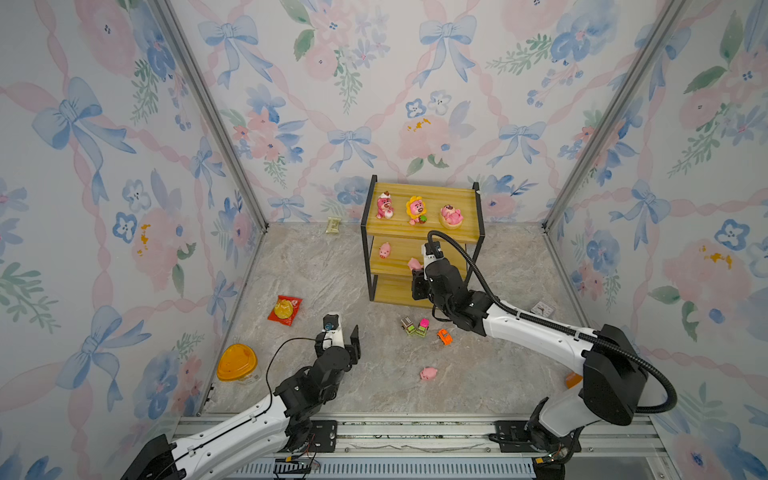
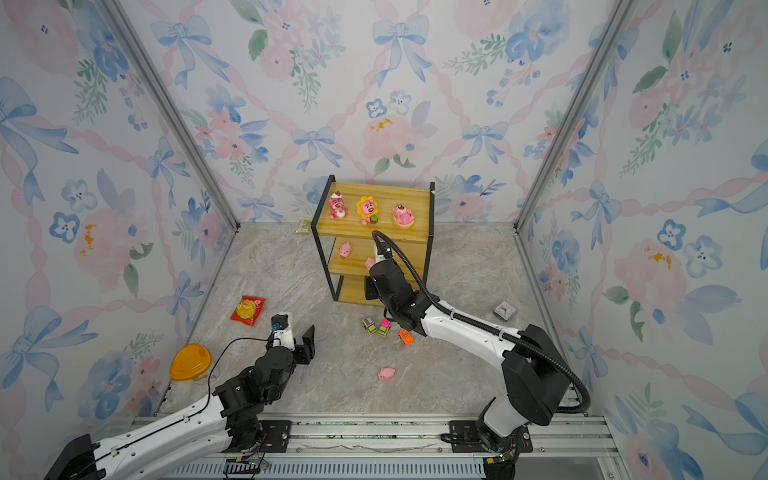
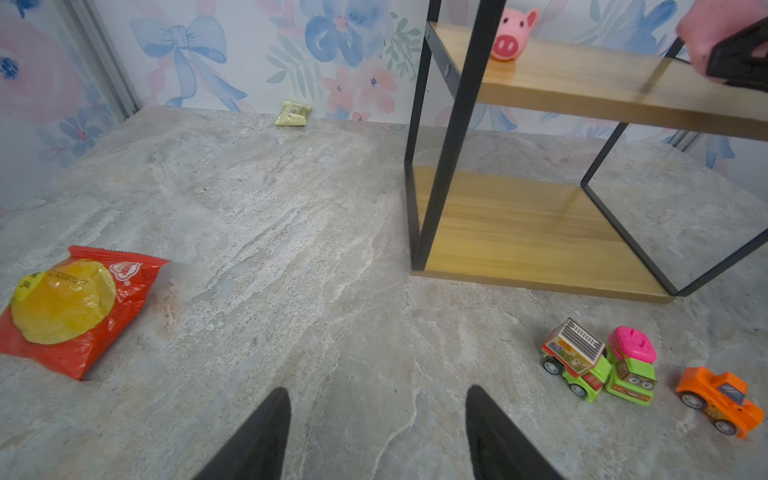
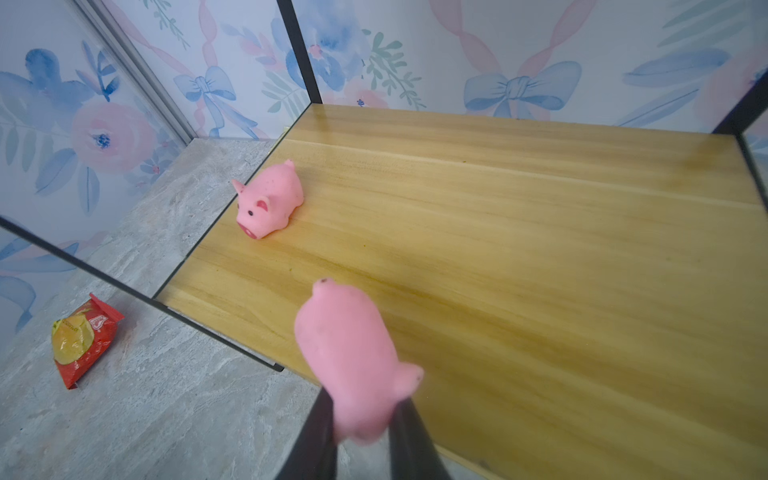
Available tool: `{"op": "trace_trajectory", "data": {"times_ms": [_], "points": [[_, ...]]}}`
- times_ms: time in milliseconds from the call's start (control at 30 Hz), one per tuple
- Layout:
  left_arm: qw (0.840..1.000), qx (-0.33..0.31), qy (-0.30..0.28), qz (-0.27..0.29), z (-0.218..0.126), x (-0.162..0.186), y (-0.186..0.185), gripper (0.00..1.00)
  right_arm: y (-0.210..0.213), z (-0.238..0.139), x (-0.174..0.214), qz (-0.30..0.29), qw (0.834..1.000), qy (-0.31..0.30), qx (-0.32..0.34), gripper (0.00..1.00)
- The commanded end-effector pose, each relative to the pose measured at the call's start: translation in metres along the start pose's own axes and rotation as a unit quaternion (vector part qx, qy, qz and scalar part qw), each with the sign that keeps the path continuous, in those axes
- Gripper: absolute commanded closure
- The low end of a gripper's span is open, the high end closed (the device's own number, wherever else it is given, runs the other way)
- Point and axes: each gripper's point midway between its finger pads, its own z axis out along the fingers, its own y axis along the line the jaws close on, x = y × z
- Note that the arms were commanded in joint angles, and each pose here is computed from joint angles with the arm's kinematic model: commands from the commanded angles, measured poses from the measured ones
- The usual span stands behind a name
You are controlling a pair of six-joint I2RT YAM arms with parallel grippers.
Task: Place and organize the plastic toys onto the shelf
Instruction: 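Move the held pig across the middle shelf beside the other pig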
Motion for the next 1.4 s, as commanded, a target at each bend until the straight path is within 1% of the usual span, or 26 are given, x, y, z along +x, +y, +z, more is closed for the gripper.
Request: {"op": "trace_trajectory", "data": {"times_ms": [0, 233, 433, 467, 567, 1000, 1367], "points": [[1.0, 0.001, 0.001, 0.012, -0.001, -0.001, 0.001, 0.32, 0.002, 0.003, 0.001, 0.014, 0.999, -0.02, 0.025, 0.77], [1.0, 0.01, 0.005, 0.022, -0.001, -0.001, -0.001, 0.32, 0.009, 0.008, 0.001, 0.016, 0.998, -0.024, 0.055, 0.78], [0.999, 0.025, 0.004, 0.025, 0.0, -0.003, -0.007, 0.32, 0.006, 0.004, -0.011, 0.034, 0.996, -0.037, 0.079, 0.79], [0.999, 0.027, 0.004, 0.025, 0.0, -0.004, -0.008, 0.32, 0.005, 0.011, -0.003, 0.029, 0.995, -0.029, 0.086, 0.79], [0.999, 0.032, 0.007, 0.03, 0.001, -0.003, -0.01, 0.32, 0.001, 0.011, -0.005, 0.032, 0.994, -0.031, 0.099, 0.79], [0.998, 0.047, 0.013, 0.042, 0.005, -0.004, -0.018, 0.32, -0.01, 0.017, -0.007, 0.051, 0.991, -0.036, 0.121, 0.79], [0.998, 0.047, 0.017, 0.045, 0.006, -0.005, -0.017, 0.32, -0.007, 0.026, -0.008, 0.055, 0.991, -0.039, 0.119, 0.78]]}}
